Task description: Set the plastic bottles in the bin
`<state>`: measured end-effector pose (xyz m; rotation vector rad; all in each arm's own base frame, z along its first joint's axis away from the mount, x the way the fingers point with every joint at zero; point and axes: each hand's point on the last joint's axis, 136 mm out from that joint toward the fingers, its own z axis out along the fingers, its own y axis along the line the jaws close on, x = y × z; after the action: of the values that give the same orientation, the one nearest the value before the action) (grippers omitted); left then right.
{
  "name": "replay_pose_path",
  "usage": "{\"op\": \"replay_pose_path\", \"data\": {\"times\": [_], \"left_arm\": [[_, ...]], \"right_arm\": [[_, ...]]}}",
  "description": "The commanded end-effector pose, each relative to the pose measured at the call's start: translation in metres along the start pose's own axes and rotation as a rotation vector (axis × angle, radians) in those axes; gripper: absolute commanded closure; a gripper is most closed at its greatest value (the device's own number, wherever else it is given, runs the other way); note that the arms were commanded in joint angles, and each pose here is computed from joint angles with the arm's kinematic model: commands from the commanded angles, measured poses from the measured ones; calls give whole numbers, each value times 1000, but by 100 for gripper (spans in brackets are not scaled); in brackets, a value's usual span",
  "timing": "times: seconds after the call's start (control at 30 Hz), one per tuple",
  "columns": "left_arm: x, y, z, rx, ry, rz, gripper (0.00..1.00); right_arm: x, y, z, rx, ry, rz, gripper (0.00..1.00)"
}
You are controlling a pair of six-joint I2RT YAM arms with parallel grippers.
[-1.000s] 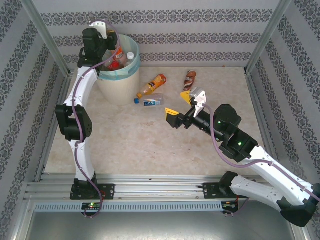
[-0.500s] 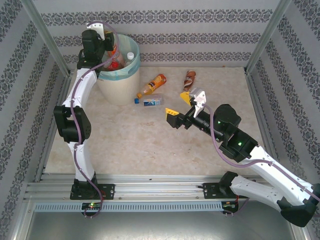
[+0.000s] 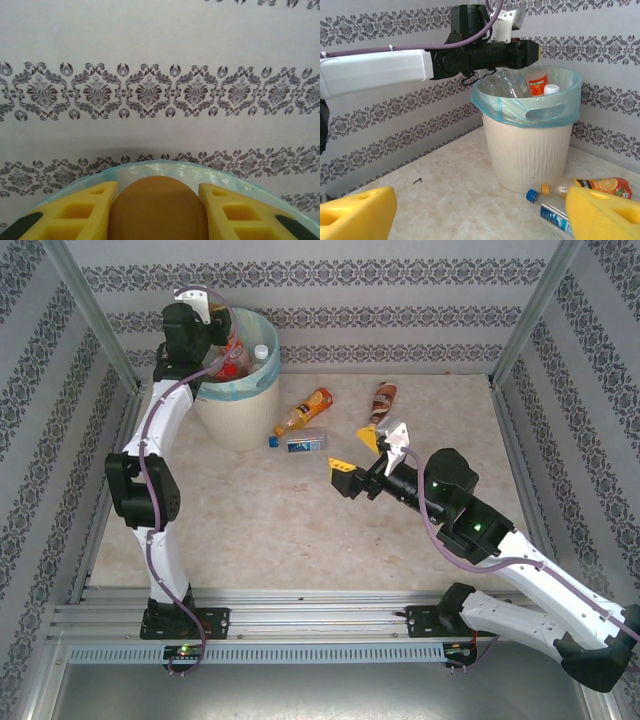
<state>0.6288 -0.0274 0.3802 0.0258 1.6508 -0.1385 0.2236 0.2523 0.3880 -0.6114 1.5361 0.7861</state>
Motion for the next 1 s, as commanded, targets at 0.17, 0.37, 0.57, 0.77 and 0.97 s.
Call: {"op": "replay_pose_path", "data": {"times": [0.17,0.37,0.57,0.77,0.97], "left_arm": [[-54,-27,-26,149,-19,-116,100],[-42,-34,-47,176,-1,-161,100],[15,-21,-53,100,120,-138,100],[61,-12,-53,57,217,-99,100],[101,-11,-49,69,257,-99,100]], "right_arm": [[-7,9,8,-38,-7,16,13],[0,10,10,-39,8,26,14],[1,11,11,-40,11,26,14],[5,13,16,-48,23,37,14],[8,15,19,-51,33,37,14]]}}
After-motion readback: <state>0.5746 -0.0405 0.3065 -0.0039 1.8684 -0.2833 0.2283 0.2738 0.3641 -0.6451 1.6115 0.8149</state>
